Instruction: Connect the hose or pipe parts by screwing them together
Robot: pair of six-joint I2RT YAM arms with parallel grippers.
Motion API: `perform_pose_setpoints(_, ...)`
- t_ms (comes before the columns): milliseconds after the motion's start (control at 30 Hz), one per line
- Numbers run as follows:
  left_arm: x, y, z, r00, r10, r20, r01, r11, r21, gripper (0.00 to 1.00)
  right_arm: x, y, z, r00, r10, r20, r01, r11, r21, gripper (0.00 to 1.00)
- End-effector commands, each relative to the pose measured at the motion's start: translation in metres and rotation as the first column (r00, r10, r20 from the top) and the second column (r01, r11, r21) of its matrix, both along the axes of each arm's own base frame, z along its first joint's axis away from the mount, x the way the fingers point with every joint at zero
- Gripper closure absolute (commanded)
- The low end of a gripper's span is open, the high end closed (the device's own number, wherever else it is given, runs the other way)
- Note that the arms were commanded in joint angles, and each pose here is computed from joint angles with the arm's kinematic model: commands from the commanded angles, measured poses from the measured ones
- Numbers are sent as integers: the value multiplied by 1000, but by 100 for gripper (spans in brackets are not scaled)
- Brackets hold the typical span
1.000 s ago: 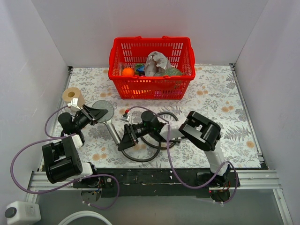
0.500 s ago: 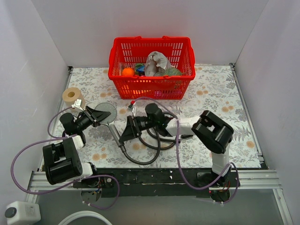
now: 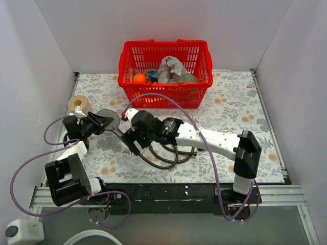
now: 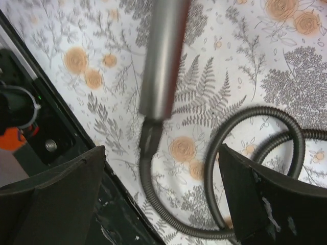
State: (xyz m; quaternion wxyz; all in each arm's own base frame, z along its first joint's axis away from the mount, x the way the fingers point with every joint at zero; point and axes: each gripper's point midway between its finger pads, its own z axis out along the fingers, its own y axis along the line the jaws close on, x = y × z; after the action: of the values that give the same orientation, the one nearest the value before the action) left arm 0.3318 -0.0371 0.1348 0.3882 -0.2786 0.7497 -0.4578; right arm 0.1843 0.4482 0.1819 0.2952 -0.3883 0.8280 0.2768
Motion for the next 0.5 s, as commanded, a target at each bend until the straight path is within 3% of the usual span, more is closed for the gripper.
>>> perform_pose_setpoints(0, 12, 24, 3, 993, 114, -44, -109, 989, 98, 100, -12, -30, -21, 979, 45, 198, 17, 952, -305, 3)
perform_pose_setpoints(233, 11, 28, 2, 988, 136, -75, -124, 982, 144, 100, -35, 1, -26, 955, 158, 249, -65, 936, -347, 13)
perform_pose_setpoints(467, 7, 20, 7, 992, 103, -75, -94, 990, 107, 100, -15, 4, -42, 924, 129, 360, 27, 917, -398, 25)
